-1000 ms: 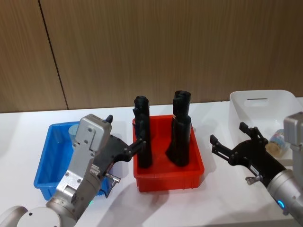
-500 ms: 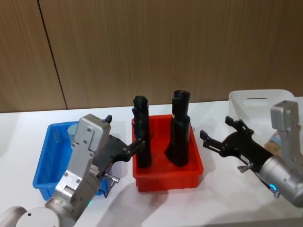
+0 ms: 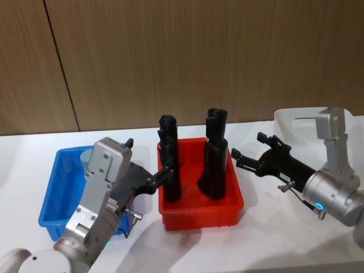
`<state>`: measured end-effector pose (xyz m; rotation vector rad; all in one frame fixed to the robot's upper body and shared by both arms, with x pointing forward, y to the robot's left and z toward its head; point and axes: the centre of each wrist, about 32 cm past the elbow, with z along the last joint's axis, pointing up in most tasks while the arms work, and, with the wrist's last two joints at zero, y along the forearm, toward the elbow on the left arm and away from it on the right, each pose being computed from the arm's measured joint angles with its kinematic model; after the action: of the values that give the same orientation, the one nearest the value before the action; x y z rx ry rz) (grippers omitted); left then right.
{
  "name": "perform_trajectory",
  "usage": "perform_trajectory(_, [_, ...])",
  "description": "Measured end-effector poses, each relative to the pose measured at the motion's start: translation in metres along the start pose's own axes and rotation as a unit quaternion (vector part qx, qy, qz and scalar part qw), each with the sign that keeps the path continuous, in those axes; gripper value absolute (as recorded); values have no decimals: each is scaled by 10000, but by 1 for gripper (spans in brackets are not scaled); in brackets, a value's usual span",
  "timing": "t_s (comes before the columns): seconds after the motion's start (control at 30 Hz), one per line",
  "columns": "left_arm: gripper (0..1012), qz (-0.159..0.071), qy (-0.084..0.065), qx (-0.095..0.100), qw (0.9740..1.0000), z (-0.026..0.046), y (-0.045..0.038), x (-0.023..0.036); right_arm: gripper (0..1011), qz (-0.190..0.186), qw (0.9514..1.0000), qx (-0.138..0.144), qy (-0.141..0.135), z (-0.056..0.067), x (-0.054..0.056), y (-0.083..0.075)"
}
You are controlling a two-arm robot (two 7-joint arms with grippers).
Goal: Pick the cotton swabs from the blue box and place them into the white box.
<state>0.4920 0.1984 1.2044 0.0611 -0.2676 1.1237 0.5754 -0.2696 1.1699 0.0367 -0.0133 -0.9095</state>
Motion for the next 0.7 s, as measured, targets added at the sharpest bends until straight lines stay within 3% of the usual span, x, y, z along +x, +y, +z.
perform_trajectory(0.3, [1004,0,0,0,10000,0,0,0,1002,253,9995,3,168,-40,172,190])
perform_trajectory(0.7, [1004,0,0,0,10000,0,0,0,1002,606,9976,-62,329,-112,299,391])
